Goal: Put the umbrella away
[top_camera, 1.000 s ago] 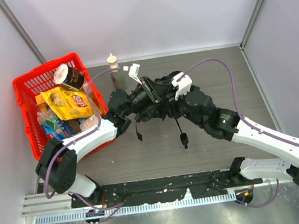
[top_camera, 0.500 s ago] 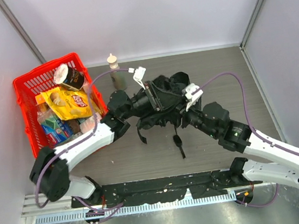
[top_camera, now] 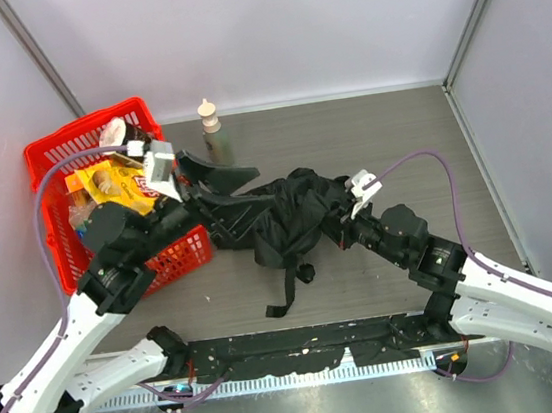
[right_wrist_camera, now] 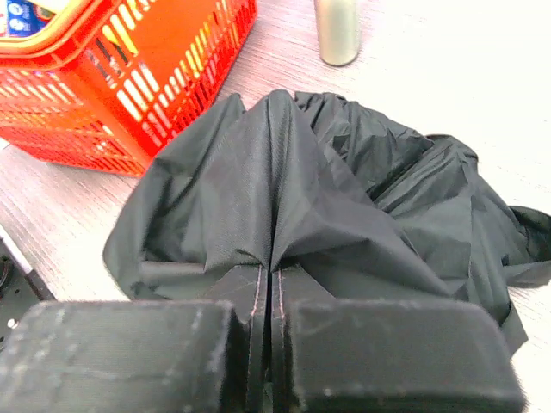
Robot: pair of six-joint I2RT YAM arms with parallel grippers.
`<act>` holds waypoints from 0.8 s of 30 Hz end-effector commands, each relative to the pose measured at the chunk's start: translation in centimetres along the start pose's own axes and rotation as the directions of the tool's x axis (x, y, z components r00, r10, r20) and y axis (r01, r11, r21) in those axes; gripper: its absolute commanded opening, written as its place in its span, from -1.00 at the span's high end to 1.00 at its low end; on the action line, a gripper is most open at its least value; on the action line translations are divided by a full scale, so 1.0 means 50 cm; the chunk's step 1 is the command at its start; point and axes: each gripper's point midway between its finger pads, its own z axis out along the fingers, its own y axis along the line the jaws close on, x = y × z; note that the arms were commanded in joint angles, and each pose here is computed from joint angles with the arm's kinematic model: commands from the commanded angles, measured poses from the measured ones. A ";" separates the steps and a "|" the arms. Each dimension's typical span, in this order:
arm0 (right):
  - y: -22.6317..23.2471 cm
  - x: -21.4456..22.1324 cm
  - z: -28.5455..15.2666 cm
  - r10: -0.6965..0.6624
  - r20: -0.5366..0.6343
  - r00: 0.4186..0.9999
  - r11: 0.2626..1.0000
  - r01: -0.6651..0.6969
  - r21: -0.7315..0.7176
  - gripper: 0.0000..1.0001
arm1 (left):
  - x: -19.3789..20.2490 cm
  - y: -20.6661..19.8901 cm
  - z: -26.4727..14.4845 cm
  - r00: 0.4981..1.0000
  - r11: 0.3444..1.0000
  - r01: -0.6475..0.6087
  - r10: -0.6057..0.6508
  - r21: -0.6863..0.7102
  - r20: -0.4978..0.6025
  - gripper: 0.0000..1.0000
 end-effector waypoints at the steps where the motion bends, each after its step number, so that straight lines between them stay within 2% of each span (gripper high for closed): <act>1: 0.005 -0.111 0.006 0.060 0.127 0.990 0.997 -0.065 0.032 0.99 | 0.169 0.091 -0.015 0.961 0.992 0.010 -0.044 -0.124 -0.273 -0.55; 4: 0.001 -0.095 0.011 0.058 0.096 0.994 0.997 -0.063 0.046 0.99 | 0.195 0.178 -0.027 0.953 0.932 0.014 -0.123 -0.363 -0.278 -0.64; 6: -0.004 -0.078 0.018 0.041 0.054 0.998 0.997 -0.044 0.061 0.99 | 0.212 0.235 -0.033 0.947 0.853 0.043 -0.201 -0.520 -0.252 -0.66; 9: 0.023 -0.054 0.016 0.024 0.003 1.000 0.999 -0.024 -0.022 0.99 | 0.252 0.278 -0.012 0.926 0.786 0.116 -0.307 -0.607 -0.221 -0.82; 12: 0.036 -0.019 0.005 0.013 0.012 1.000 0.996 -0.012 -0.090 0.99 | 0.262 0.342 -0.010 0.935 0.692 0.096 -0.309 -0.716 -0.174 -0.99; 16: 0.031 -0.001 -0.007 0.010 0.029 1.000 0.995 -0.008 -0.099 0.98 | 0.267 0.425 -0.043 0.947 0.535 0.064 -0.299 -0.842 -0.118 -0.99; 18: 0.031 0.005 -0.007 0.009 0.021 1.000 0.995 -0.007 -0.101 0.99 | 0.281 0.450 -0.038 0.952 0.520 0.052 -0.284 -0.852 -0.116 -0.99; 20: 0.038 0.012 -0.004 0.010 0.013 1.000 0.993 -0.008 -0.121 0.99 | 0.312 0.477 -0.011 0.937 0.534 0.082 -0.328 -0.841 -0.117 -0.99; 22: 0.039 0.012 0.001 0.011 0.014 1.000 0.992 -0.010 -0.122 0.98 | 0.354 0.497 0.009 0.906 0.527 0.076 -0.390 -0.846 -0.162 -0.99; 24: 0.043 0.010 0.002 0.008 0.013 1.000 0.992 -0.006 -0.129 0.99 | 0.400 0.502 0.031 0.864 0.547 0.079 -0.454 -0.833 -0.216 -0.99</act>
